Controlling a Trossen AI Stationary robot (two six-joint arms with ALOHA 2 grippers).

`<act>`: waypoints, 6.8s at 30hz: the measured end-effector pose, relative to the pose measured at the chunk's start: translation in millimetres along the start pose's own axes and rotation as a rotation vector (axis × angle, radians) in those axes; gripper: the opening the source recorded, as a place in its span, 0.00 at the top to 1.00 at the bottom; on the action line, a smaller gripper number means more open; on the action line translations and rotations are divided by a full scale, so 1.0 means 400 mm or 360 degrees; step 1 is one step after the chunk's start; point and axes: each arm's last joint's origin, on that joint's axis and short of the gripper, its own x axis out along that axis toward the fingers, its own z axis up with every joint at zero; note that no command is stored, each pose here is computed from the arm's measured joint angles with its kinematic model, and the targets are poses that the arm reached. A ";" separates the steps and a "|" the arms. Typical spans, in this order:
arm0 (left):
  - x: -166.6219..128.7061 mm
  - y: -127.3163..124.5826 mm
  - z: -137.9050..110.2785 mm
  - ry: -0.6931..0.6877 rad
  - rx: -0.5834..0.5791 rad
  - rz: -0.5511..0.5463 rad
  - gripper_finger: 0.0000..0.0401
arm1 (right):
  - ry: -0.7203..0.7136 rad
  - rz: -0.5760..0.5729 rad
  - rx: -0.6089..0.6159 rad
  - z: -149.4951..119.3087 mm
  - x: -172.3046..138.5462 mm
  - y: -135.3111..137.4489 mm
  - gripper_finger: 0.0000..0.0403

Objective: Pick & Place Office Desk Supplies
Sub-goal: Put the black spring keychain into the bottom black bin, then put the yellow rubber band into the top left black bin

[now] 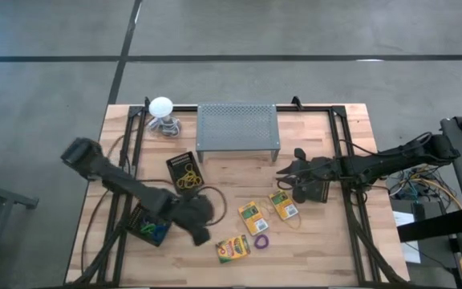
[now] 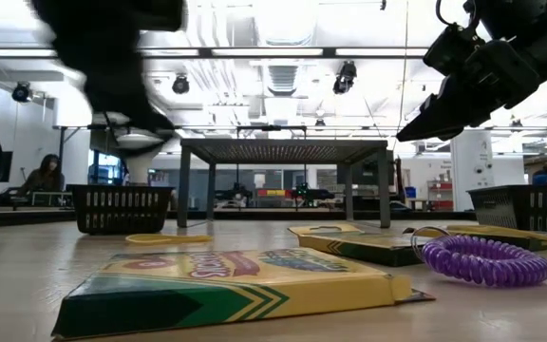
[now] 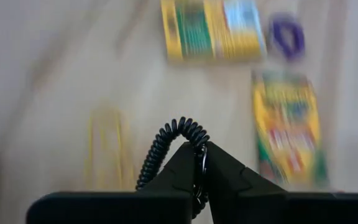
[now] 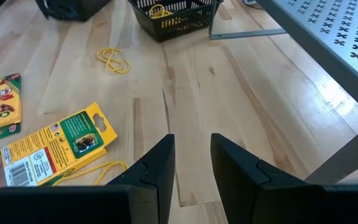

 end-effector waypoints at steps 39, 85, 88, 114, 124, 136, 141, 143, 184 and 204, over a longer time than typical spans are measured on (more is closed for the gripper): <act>-0.144 0.051 -0.249 0.0858 -0.0691 0.0328 0.65 | 0.0002 0.0000 0.0000 0.000 0.000 0.000 0.75; 0.183 0.103 0.055 -0.0098 -0.0118 0.0060 0.65 | 0.0001 0.0000 0.0000 0.000 0.000 0.000 0.75; 0.203 0.103 0.039 0.0004 0.0078 0.0031 0.65 | 0.0002 -0.0001 0.0000 0.000 0.000 0.000 0.75; 0.203 0.106 0.030 0.0153 0.0140 0.0074 0.65 | 0.0002 -0.0001 0.0000 0.000 0.000 0.000 0.75; 0.192 0.114 0.020 0.0233 0.0160 0.0128 0.65 | 0.0002 0.0000 0.0000 0.000 0.000 0.000 0.75; 0.144 0.078 -0.020 0.0344 0.0294 0.0062 0.65 | 0.0001 0.0000 0.0000 0.000 0.000 0.000 0.75; 0.146 0.080 -0.047 0.0393 0.0419 0.0067 0.65 | 0.0001 0.0000 0.0000 0.000 0.000 0.000 0.75; 0.147 0.083 -0.051 0.0400 0.0437 0.0071 0.65 | 0.0001 -0.0001 0.0000 0.000 0.000 0.000 0.75; 0.165 0.107 -0.070 0.0340 0.0443 0.0078 0.86 | 0.0001 0.0000 0.0000 0.000 0.000 0.000 0.75; 0.113 0.029 0.051 0.0157 0.0633 0.0046 1.00 | 0.0001 -0.0001 0.0000 0.000 0.000 0.000 0.75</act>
